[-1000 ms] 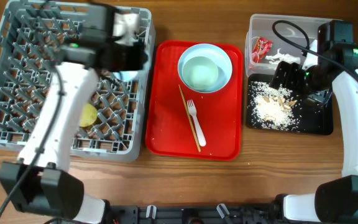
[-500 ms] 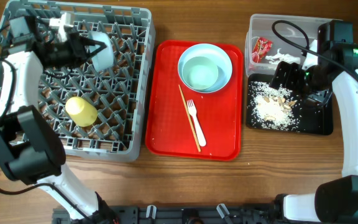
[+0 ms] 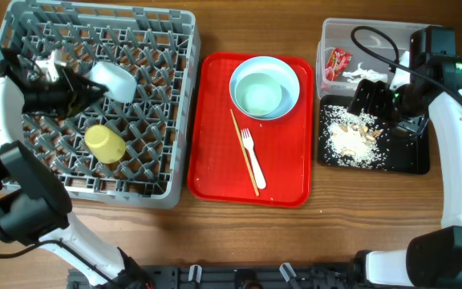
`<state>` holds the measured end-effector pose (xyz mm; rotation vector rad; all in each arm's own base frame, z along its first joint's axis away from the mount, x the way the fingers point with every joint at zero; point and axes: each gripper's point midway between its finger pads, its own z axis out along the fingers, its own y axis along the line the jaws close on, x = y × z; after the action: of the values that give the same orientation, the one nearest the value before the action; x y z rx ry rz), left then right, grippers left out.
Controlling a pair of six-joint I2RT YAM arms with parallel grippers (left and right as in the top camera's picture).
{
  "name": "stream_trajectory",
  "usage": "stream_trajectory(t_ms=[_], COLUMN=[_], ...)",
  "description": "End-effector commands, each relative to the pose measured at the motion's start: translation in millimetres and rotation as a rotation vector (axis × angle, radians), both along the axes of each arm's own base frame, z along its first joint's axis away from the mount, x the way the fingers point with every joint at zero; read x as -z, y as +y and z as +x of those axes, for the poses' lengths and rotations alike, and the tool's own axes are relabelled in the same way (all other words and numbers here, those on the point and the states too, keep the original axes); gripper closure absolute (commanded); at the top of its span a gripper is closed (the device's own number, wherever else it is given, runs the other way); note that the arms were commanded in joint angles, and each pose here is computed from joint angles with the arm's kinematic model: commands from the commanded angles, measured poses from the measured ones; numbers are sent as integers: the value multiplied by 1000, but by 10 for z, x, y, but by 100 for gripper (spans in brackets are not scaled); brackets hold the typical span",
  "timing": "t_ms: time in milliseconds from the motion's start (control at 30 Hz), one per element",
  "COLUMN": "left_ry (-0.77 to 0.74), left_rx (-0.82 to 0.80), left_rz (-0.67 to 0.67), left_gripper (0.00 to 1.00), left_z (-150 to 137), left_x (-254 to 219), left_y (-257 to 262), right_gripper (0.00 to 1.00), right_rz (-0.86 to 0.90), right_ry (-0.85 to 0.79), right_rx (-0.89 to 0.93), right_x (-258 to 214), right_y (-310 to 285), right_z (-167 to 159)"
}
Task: Sort waste into correct bins and load items into the dishwasher rack
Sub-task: 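Carry the light-blue bowl with the left gripper into the rack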
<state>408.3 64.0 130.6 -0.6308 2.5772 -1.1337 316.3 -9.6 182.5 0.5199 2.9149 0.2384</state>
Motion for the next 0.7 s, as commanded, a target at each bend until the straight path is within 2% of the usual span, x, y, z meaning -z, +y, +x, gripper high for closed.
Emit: stream_trajectory(t_ms=[0,100,200,267,300,333,467,567,633,667], left_ry=[118,81,-36,-129,-178,-221,-344,-434,-545,-552], left_rx=[-83,-97,-85,-42,-7,33,224,369,454,414], left_rz=[135,103,83,125,146,175,323,314,310,342], left_gripper=[50,38,28,19,12,0,0,0,0,0], left_z=[-148,-135,-66,-36,-16,2,75,67,90,150], left_x=[272,136,-275,-615,-762,-883,-1122,-1196,-1317,-1335], left_y=[398,393,295,103,-45,-213,-1109,-1763,-2247,-2430], right_gripper=[0,0,0,0,1,0,0,0,0,0], right_rz=[-23,-23,-23,-23,-24,-23,-51,-99,-97,-96], right_ry=[-29,-27,-27,-27,-29,-30,-19,8,12,14], right_rx=[-14,-14,-14,-14,-13,-12,19,61,96,123], right_x=[-80,-79,-79,-79,-80,-80,-73,-57,-56,-56], right_y=[-30,-30,-30,-31,-31,-31,-91,-196,-300,-373], right_z=[4,-1,-1,-1,4,6,-10,-66,-82,-94])
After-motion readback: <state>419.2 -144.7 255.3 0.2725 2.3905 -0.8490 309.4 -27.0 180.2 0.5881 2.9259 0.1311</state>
